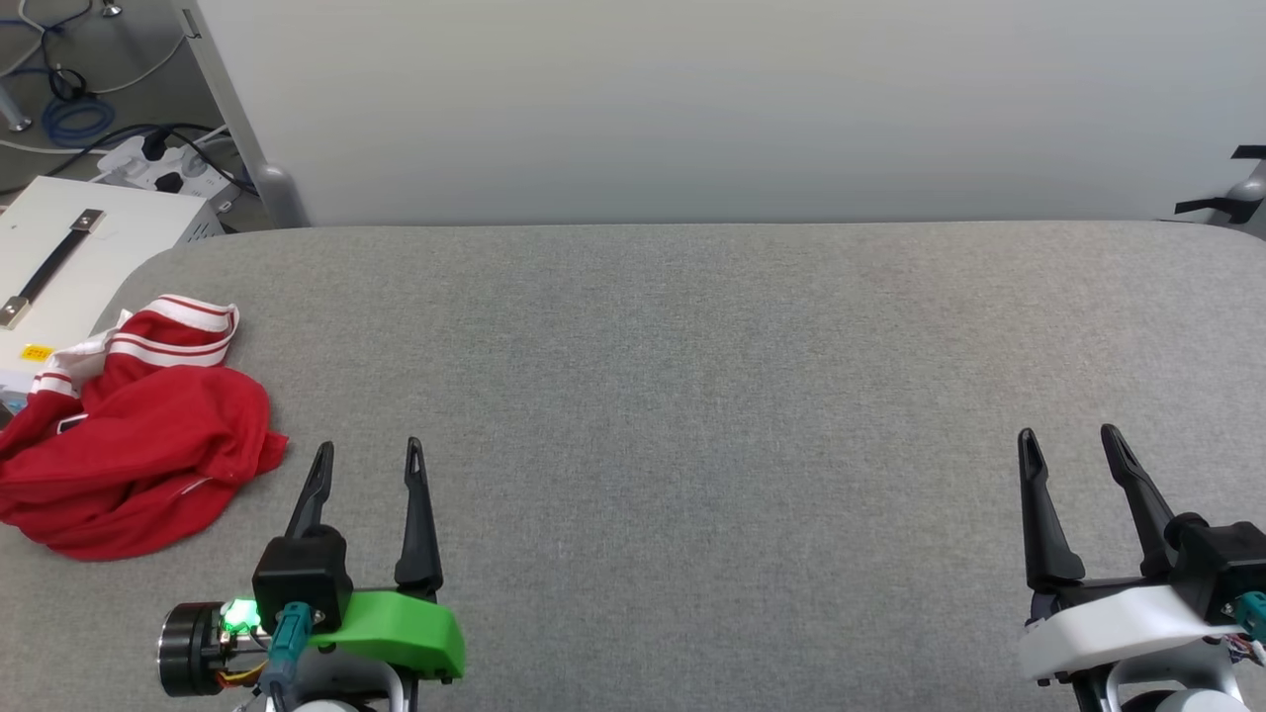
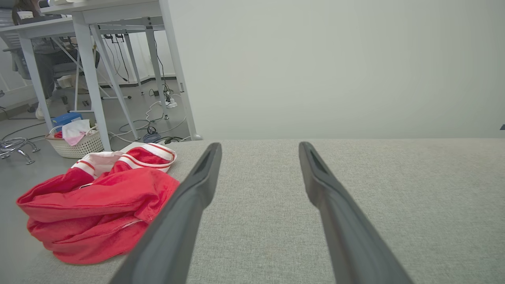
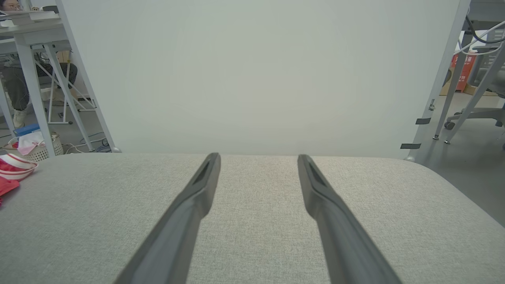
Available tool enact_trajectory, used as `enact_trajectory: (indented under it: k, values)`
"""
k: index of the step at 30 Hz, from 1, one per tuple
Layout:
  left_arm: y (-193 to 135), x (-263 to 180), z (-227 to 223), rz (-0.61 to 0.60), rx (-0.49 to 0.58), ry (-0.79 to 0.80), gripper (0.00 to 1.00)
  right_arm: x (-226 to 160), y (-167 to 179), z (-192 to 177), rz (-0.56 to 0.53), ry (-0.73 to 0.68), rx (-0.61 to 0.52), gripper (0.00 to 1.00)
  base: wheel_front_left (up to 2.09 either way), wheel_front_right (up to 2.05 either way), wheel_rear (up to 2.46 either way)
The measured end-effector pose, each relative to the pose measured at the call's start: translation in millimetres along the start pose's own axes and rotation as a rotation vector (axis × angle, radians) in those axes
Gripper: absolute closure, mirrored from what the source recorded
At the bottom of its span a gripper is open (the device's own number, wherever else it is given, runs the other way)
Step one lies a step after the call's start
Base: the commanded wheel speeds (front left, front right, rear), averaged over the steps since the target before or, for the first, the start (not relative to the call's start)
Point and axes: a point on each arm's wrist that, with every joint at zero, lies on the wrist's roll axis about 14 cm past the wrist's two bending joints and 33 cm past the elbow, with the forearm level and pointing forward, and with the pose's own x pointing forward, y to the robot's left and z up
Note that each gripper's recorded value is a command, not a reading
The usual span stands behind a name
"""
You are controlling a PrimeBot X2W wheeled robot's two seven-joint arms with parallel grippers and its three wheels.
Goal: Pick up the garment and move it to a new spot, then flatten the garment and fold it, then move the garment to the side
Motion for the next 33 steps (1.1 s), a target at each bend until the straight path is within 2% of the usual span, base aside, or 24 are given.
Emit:
enact_trajectory:
  k: [33]
  values:
    - [-1.2,-6.2,2.0,0.006,-0.011,-0.044,0.0,-5.9,1.2,6.7,0.0,-0.063,0.036,0.0,0.0,0.0,0.0]
